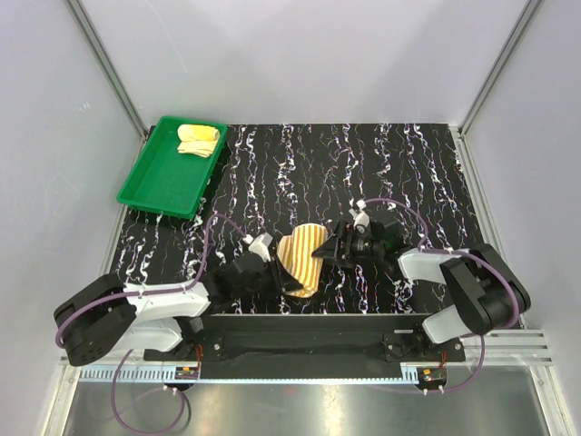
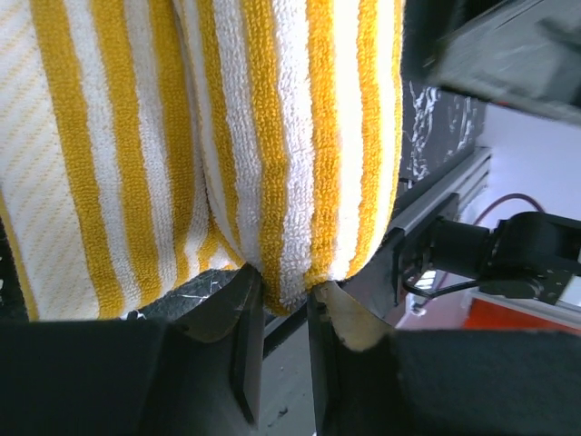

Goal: Roll the towels
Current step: Roll the towel, then place the rolled towel into the container

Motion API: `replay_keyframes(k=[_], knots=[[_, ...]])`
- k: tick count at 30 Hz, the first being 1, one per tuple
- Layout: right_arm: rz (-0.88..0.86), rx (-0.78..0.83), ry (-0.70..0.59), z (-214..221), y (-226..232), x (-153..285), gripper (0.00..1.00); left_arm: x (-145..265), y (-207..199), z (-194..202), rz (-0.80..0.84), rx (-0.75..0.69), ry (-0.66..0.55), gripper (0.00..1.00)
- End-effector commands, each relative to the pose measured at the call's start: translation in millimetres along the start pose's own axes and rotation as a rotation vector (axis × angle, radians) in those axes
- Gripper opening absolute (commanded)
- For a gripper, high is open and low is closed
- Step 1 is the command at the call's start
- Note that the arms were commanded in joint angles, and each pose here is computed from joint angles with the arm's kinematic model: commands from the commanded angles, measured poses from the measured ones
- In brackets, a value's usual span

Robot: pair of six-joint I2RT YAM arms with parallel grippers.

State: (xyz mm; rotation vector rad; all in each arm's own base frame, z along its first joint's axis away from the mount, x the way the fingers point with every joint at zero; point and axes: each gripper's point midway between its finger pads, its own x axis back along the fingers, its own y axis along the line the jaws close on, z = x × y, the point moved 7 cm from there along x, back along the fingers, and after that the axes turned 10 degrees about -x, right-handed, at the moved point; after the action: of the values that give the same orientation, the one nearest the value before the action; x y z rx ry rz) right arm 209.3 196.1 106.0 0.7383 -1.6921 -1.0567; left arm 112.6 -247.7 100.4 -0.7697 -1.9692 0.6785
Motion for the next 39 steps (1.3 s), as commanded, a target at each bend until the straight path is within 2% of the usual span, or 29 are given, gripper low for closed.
replay_keyframes(k=[1, 9, 16, 18, 21, 22, 26, 27, 31, 39], knots=[[-0.050, 0.082, 0.005, -3.1, 6.6, -13.3, 0.82, 7.5, -6.1, -0.6, 0.100, 0.057, 0.007, 0.12], [-0.078, 0.096, 0.024, 0.6, 7.5, -29.8, 0.83, 14.3, 13.3, 7.5, 0.146, 0.184, -0.006, 0.09], [-0.140, 0.147, 0.034, 4.6, 21.6, -30.1, 0.84, 19.0, 17.1, 9.2, 0.260, 0.277, -0.029, 0.08], [-0.159, 0.164, 0.035, 5.8, 26.0, -28.5, 0.85, 18.7, 24.6, 14.2, 0.252, 0.323, -0.013, 0.03], [-0.176, 0.171, 0.043, 9.9, 26.7, -25.6, 0.90, 20.1, 15.0, 6.9, 0.348, 0.346, -0.043, 0.01], [-0.181, 0.174, 0.042, 10.9, 26.7, -25.1, 1.00, 23.1, 21.5, 13.1, 0.338, 0.358, -0.030, 0.00], [-0.174, 0.170, 0.030, 13.0, 22.8, -22.8, 1.00, 22.2, 24.7, 15.0, 0.361, 0.421, -0.032, 0.00], [-0.162, 0.168, 0.021, 13.8, 19.6, -22.2, 1.00, 26.4, 19.1, 10.4, 0.413, 0.421, -0.060, 0.00], [-0.140, 0.169, 0.006, 15.5, 12.5, -21.6, 1.00, 25.8, 33.8, 18.6, 0.343, 0.473, -0.044, 0.00], [-0.175, 0.150, 0.019, 20.7, 0.0, -26.4, 1.00, 37.4, 35.6, 16.1, 0.355, 0.481, -0.066, 0.00]])
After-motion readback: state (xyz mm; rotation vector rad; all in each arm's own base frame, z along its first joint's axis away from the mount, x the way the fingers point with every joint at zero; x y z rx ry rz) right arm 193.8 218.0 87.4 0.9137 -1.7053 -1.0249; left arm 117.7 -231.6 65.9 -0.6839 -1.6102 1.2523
